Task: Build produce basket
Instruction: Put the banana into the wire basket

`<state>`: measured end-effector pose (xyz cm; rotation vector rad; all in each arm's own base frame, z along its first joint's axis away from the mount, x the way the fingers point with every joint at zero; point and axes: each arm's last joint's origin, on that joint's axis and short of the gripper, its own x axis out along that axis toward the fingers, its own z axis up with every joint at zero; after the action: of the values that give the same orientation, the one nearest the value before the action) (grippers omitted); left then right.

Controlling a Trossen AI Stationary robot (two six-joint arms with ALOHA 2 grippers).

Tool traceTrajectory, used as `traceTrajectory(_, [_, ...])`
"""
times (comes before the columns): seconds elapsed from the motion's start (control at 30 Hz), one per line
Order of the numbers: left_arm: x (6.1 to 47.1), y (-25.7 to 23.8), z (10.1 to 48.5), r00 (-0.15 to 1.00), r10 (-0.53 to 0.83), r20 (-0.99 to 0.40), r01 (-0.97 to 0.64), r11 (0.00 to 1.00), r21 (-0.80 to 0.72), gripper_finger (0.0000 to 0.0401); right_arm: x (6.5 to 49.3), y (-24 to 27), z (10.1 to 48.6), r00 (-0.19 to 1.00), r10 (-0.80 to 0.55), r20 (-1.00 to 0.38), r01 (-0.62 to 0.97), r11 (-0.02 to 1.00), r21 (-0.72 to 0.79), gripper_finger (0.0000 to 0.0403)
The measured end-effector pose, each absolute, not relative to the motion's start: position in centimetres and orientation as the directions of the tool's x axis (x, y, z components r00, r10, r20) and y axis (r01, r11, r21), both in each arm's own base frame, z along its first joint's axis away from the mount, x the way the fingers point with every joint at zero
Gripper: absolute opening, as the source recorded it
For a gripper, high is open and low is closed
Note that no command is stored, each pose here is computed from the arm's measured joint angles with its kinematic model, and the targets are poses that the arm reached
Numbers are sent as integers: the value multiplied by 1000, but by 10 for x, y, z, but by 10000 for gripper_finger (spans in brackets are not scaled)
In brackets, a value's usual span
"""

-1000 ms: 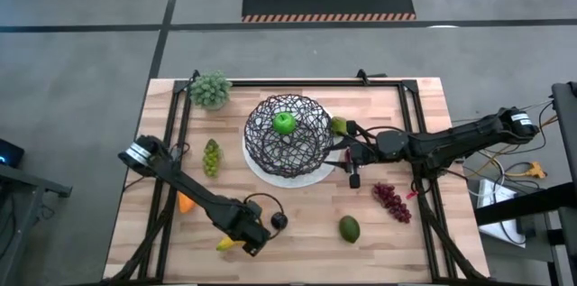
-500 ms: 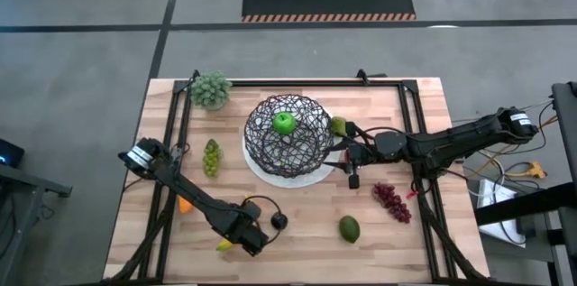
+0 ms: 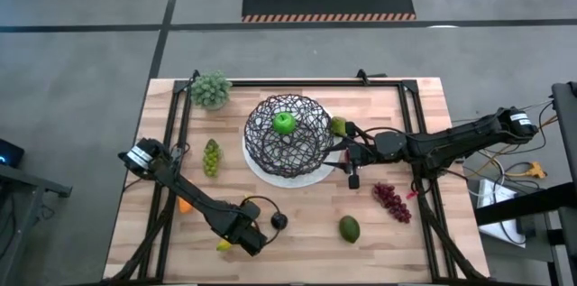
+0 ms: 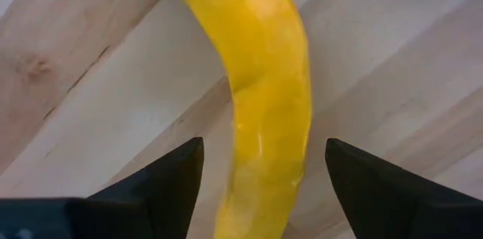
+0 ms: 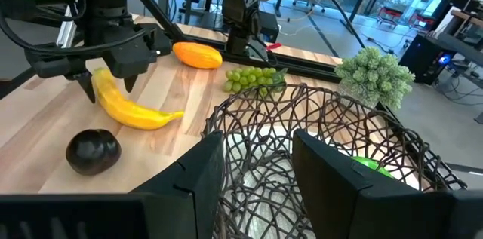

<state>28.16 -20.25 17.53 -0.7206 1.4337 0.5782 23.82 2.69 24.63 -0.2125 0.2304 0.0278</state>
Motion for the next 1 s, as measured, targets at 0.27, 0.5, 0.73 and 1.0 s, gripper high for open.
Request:
traceTrajectory(0.27, [281,-208,158,41,-19,-999,-725,688,-43,218,238,27,246,973,3,-230,-51,977,-205,148])
traceTrajectory(0.5, [281,-208,158,51,-3,-999,-706,708,-38,159,238,27,246,973,3,-232,-52,977,-206,148])
traceTrajectory(0.73, [277,-211,164,78,9,-997,-682,730,-47,110,238,27,245,973,3,-231,-54,975,-214,148])
traceTrajectory(1.0, [262,-214,219,397,129,-909,-592,793,-146,129,235,30,245,989,126,-79,-140,969,-202,148])
